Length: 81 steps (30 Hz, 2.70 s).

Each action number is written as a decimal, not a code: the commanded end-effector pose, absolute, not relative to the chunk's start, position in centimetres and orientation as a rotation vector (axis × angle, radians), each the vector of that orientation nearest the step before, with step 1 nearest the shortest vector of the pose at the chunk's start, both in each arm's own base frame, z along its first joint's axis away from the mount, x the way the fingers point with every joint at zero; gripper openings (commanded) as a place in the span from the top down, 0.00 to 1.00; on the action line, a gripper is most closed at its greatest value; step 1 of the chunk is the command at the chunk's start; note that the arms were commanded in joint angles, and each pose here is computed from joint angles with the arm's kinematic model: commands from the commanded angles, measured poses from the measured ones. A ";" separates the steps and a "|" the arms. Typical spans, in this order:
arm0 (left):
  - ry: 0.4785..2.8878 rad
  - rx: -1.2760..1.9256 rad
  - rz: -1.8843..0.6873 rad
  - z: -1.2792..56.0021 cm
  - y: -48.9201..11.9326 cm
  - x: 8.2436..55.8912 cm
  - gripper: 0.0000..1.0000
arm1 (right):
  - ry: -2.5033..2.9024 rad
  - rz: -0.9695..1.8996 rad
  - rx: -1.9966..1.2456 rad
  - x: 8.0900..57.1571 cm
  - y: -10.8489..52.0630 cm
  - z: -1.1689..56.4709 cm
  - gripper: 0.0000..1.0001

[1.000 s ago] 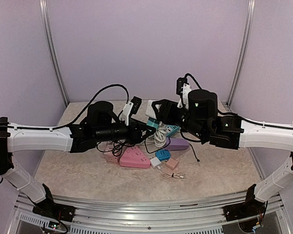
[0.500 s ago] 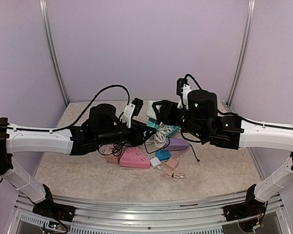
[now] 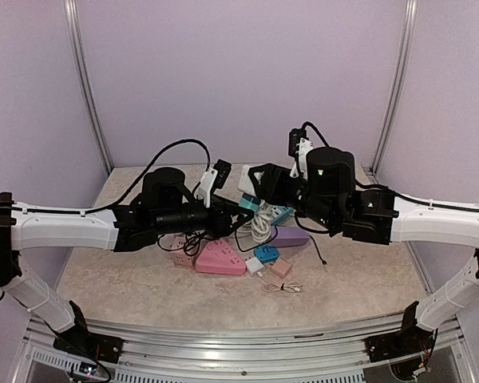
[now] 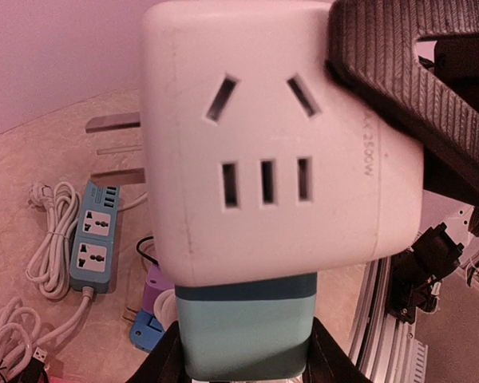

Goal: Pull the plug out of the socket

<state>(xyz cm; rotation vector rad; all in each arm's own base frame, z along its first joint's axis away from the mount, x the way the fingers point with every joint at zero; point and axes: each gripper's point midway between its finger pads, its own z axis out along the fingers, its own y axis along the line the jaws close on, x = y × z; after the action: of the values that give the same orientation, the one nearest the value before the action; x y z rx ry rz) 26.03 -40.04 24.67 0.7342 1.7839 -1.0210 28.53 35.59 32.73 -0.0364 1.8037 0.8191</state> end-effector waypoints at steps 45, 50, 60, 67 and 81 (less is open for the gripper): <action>1.758 0.726 -1.128 25.7 -38.5 25.5 1.00 | 1.720 0.705 0.098 30.6 31.5 34.8 1.00; 1.768 0.713 -0.941 25.2 -38.9 25.6 1.00 | 1.716 0.689 0.125 30.7 31.1 34.6 1.00; 1.744 0.676 -0.760 25.2 -39.0 25.4 1.00 | 1.714 0.680 0.152 30.9 30.9 34.2 1.00; 1.743 0.668 -0.803 25.4 -39.2 25.3 1.00 | 1.708 0.692 0.171 30.9 30.7 34.0 1.00; 1.719 0.575 -0.886 27.0 -39.6 26.4 1.00 | 1.645 0.784 0.282 30.1 29.1 33.5 1.00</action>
<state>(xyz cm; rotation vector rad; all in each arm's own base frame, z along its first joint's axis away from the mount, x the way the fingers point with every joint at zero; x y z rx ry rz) 25.26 -40.09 24.50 0.6562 1.7667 -0.8740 28.11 34.31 31.52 0.0913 1.7641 0.9228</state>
